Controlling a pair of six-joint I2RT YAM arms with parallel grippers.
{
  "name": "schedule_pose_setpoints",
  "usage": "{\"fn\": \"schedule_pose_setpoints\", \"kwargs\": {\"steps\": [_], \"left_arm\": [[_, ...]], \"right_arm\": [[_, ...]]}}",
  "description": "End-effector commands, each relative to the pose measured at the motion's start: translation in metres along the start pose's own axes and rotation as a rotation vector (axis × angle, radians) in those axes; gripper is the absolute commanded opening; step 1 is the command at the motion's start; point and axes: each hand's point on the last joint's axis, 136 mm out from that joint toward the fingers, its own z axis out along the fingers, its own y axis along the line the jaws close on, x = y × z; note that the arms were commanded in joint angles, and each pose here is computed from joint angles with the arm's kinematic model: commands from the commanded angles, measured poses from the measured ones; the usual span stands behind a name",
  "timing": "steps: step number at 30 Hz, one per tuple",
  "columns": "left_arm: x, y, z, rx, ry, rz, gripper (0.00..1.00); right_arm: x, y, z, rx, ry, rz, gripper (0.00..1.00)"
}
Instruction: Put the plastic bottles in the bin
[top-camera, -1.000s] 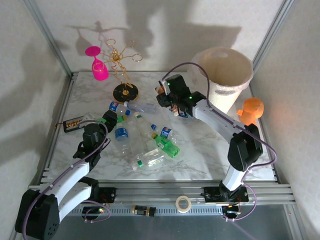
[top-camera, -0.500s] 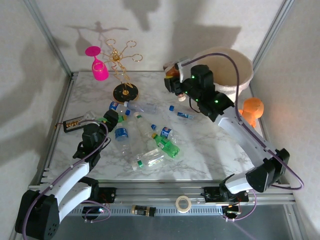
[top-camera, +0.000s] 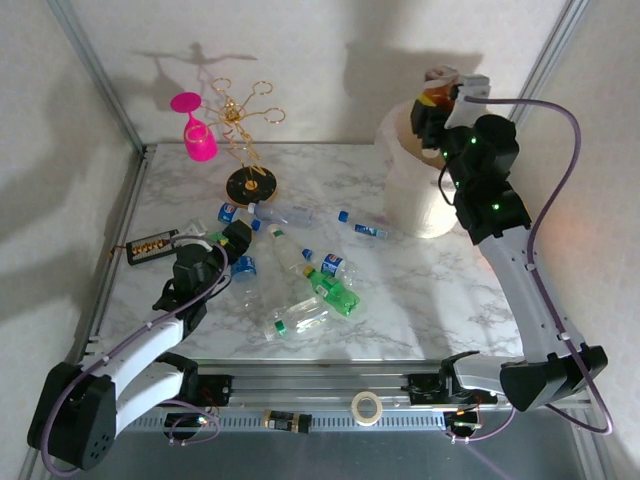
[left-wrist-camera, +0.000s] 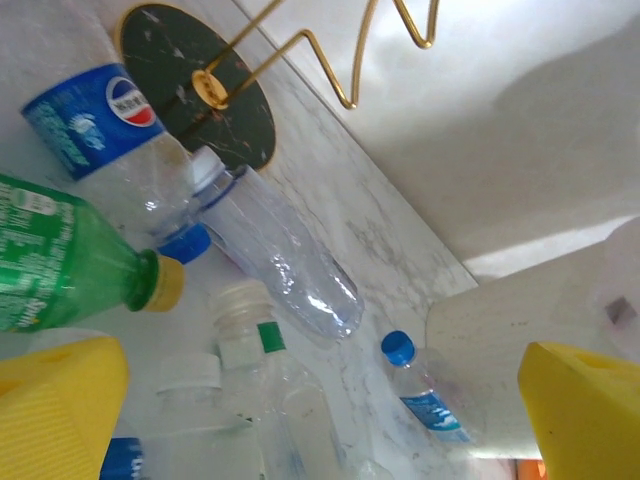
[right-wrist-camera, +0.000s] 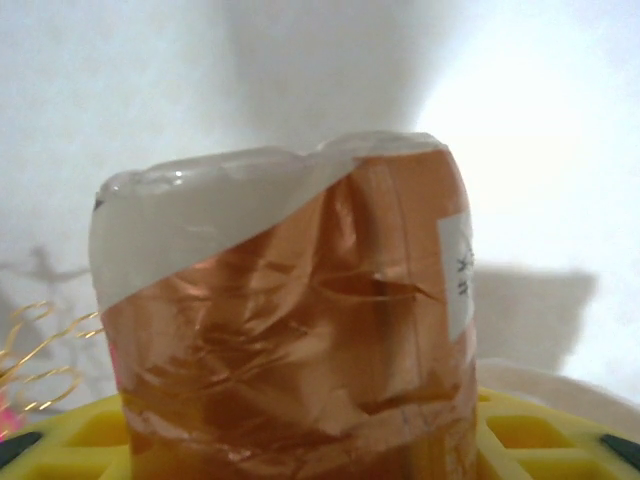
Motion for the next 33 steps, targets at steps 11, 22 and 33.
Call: {"fn": "schedule_pose_setpoints", "kwargs": {"steps": [11, 22, 33], "left_arm": [[0.028, -0.047, 0.016, 0.073, 0.106, 0.177, 1.0], [0.039, -0.044, 0.018, 0.043, 0.143, 0.217, 1.0], [0.036, -0.045, 0.019, 0.03, 0.124, 0.217, 1.0]], "right_arm": [[0.064, -0.075, 0.055, 0.175, 0.115, 0.061, 0.37], [0.123, -0.086, 0.074, 0.17, 0.245, 0.113, 0.47], [0.115, -0.086, 0.072, 0.174, 0.227, 0.12, 0.81]]}}
